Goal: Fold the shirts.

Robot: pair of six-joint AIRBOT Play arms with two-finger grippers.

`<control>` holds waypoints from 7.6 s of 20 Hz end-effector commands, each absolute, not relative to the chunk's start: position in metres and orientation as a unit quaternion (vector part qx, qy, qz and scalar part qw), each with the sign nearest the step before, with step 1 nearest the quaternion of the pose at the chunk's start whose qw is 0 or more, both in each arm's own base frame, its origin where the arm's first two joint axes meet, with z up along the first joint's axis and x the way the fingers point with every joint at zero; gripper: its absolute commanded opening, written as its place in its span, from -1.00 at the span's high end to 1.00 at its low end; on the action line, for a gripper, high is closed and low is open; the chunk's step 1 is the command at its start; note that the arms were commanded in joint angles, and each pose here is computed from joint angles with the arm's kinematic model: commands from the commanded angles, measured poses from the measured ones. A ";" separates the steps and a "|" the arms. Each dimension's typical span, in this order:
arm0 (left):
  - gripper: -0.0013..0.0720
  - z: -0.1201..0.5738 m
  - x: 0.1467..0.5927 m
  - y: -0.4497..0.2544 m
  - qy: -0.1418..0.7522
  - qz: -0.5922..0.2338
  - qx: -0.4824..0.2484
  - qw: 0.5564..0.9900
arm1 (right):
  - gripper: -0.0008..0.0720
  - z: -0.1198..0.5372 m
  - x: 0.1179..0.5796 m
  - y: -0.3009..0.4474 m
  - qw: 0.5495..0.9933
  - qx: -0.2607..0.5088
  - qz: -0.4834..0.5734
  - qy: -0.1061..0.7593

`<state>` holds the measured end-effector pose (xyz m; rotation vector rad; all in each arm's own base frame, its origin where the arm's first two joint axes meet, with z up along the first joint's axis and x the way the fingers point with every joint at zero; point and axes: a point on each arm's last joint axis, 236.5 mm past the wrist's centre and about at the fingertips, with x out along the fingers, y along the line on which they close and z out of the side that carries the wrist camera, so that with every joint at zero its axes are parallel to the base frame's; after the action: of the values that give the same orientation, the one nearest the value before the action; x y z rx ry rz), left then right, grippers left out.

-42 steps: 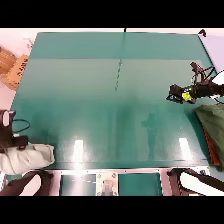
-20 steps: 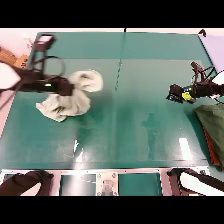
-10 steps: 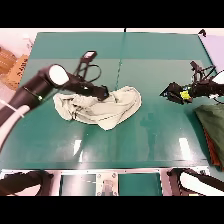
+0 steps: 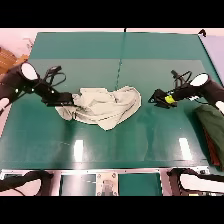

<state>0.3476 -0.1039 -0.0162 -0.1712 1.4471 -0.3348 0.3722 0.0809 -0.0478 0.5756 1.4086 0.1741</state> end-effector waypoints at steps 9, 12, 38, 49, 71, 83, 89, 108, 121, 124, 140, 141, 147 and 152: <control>0.88 -0.066 0.357 -0.099 0.646 -0.121 -0.134 0.741 | 0.44 -0.116 0.398 0.163 0.679 0.331 0.149 0.638; 0.90 -0.049 0.367 -0.098 0.635 -0.132 -0.117 0.753 | 0.93 -0.106 0.406 0.159 0.686 0.315 0.170 0.634; 0.90 0.260 0.366 -0.100 0.379 -0.216 0.016 0.900 | 0.93 0.323 0.331 0.040 0.939 0.150 0.136 0.277; 0.86 -0.038 0.444 -0.140 0.561 -0.247 -0.113 0.782 | 0.93 -0.056 0.354 0.013 0.792 0.288 0.013 0.538; -0.38 -0.082 0.315 -0.075 0.588 -0.031 -0.406 0.698 | 0.93 -0.049 0.377 0.007 0.804 0.271 0.023 0.528; -0.22 -0.103 0.377 -0.083 0.502 0.005 -0.436 0.747 | 0.93 -0.049 0.377 0.007 0.804 0.272 0.023 0.528; 0.31 -0.102 0.361 -0.116 0.534 -0.045 -0.410 0.738 | 0.93 -0.046 0.380 0.009 0.805 0.282 0.024 0.521; 0.90 0.406 0.331 -0.121 0.098 -0.301 -0.157 0.936 | 0.93 0.365 0.359 0.033 0.967 0.151 0.127 0.163; 0.90 0.553 0.237 -0.082 -0.052 -0.182 -0.011 0.982 | 0.93 0.577 0.189 0.038 0.986 0.047 0.070 -0.145; 0.90 0.489 0.292 -0.077 0.048 -0.185 -0.037 0.981 | 0.93 0.517 0.252 0.027 0.994 0.074 0.071 -0.045; 0.90 0.009 0.539 -0.098 0.416 -0.206 -0.373 0.803 | 0.93 -0.012 0.551 -0.026 0.856 0.314 0.036 0.410; 0.90 0.008 0.551 -0.094 0.399 -0.198 -0.383 0.809 | 0.93 -0.016 0.564 -0.027 0.854 0.323 0.039 0.405; 0.90 0.054 0.601 -0.067 0.310 -0.178 -0.347 0.867 | 0.93 0.027 0.629 -0.040 0.883 0.321 0.059 0.339; 0.90 0.047 0.598 -0.064 0.327 -0.179 -0.298 0.879 | 0.93 0.044 0.636 -0.044 0.893 0.308 0.062 0.323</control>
<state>0.5973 -0.0699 0.0532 -0.7012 0.6682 -0.3844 0.6317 -0.0419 0.0386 0.6536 0.6788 0.1207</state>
